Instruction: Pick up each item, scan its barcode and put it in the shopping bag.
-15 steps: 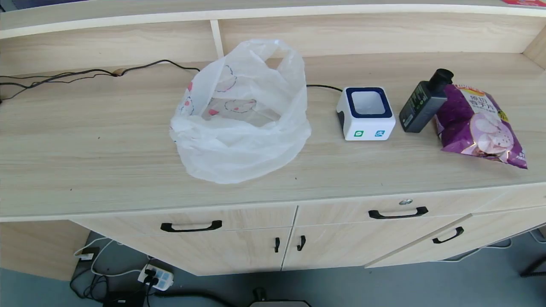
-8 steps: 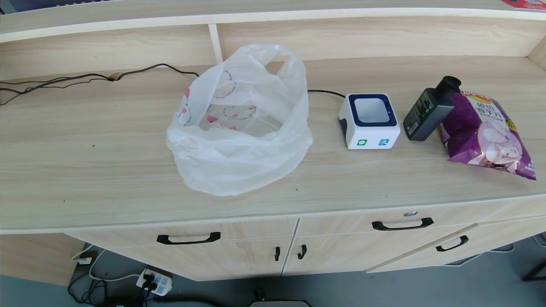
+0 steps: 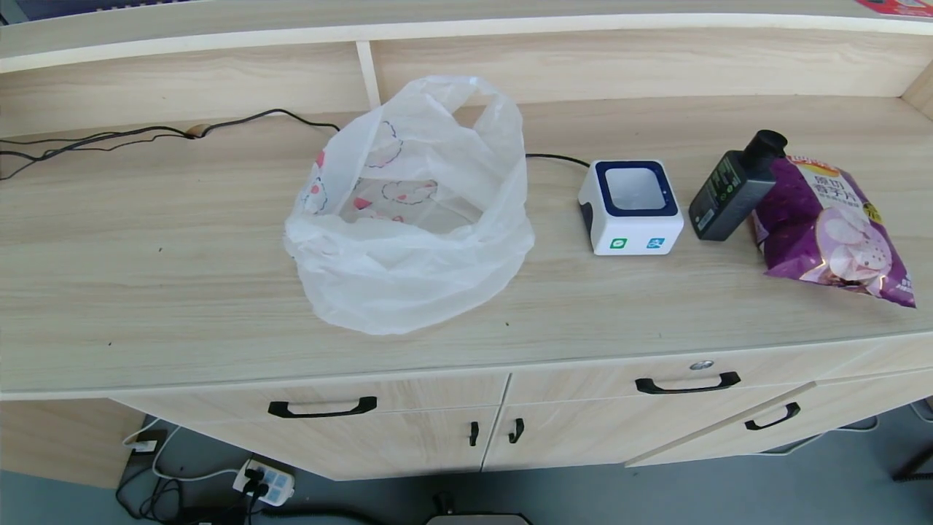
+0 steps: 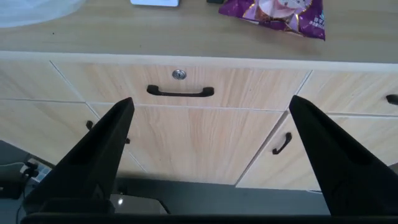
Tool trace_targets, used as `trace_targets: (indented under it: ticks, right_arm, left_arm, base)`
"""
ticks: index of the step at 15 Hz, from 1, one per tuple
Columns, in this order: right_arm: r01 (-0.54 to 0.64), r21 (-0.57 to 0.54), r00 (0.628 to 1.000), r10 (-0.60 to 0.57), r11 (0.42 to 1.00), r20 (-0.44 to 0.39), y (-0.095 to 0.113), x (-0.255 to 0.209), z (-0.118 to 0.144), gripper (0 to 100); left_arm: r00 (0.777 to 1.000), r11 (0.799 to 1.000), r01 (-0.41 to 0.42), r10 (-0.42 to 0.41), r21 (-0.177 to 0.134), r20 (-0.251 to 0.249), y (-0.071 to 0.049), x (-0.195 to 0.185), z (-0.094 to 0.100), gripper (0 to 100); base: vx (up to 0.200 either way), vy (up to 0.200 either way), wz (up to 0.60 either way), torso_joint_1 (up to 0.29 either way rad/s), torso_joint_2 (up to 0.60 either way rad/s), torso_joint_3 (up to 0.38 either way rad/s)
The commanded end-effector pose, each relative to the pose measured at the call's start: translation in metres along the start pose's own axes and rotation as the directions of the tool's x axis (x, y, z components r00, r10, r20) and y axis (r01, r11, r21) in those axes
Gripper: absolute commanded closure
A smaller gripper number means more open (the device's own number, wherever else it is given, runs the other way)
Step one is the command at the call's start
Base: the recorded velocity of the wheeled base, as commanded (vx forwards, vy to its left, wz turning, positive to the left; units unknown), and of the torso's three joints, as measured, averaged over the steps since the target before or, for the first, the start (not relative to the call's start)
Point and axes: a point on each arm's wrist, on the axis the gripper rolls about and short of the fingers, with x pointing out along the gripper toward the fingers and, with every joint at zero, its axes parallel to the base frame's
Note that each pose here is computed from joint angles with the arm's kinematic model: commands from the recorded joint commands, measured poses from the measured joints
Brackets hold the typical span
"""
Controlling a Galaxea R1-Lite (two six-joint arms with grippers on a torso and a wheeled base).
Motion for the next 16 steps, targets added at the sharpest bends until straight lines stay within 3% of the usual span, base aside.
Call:
trace_targets:
  ticks: [1, 3, 7, 12, 16]
  right_arm:
    - [-0.035, -0.004, 0.999, 0.035, 0.999, 0.025, -0.011, 0.07, 0.078, 0]
    - [-0.039, -0.008, 0.994, 0.04, 0.999, 0.104, -0.016, 0.113, 0.097, 0]
    - [-0.049, 0.0, 0.981, 0.048, 0.999, 0.187, -0.021, 0.195, 0.091, 0]
    - [-0.047, -0.001, 0.988, 0.047, 0.999, 0.147, -0.026, 0.251, 0.078, 0]
    - [-0.085, 0.005, 0.988, 0.083, 0.996, 0.131, -0.017, 0.257, 0.072, 0]
  left_arm:
    - [1.0, 1.0, -0.001, 0.001, 0.0, 0.001, 0.0, 0.0, 0.0, 0]
    - [1.0, 1.0, 0.001, -0.001, 0.0, 0.001, 0.0, 0.0, 0.0, 0]
    - [1.0, 1.0, 0.001, -0.001, 0.0, 0.001, 0.0, 0.0, 0.0, 0]
    - [1.0, 1.0, 0.001, -0.001, 0.0, -0.001, 0.0, 0.0, 0.0, 0]
    - [1.0, 1.0, -0.001, 0.001, 0.0, 0.001, 0.0, 0.0, 0.0, 0]
  base:
    - [0.0, 0.0, 0.0, 0.0, 0.0, 0.0]
    - [0.0, 0.0, 0.0, 0.0, 0.0, 0.0]
    - [0.0, 0.0, 0.0, 0.0, 0.0, 0.0]
    - [0.0, 0.0, 0.0, 0.0, 0.0, 0.0]
    - [0.0, 0.0, 0.0, 0.0, 0.0, 0.0]
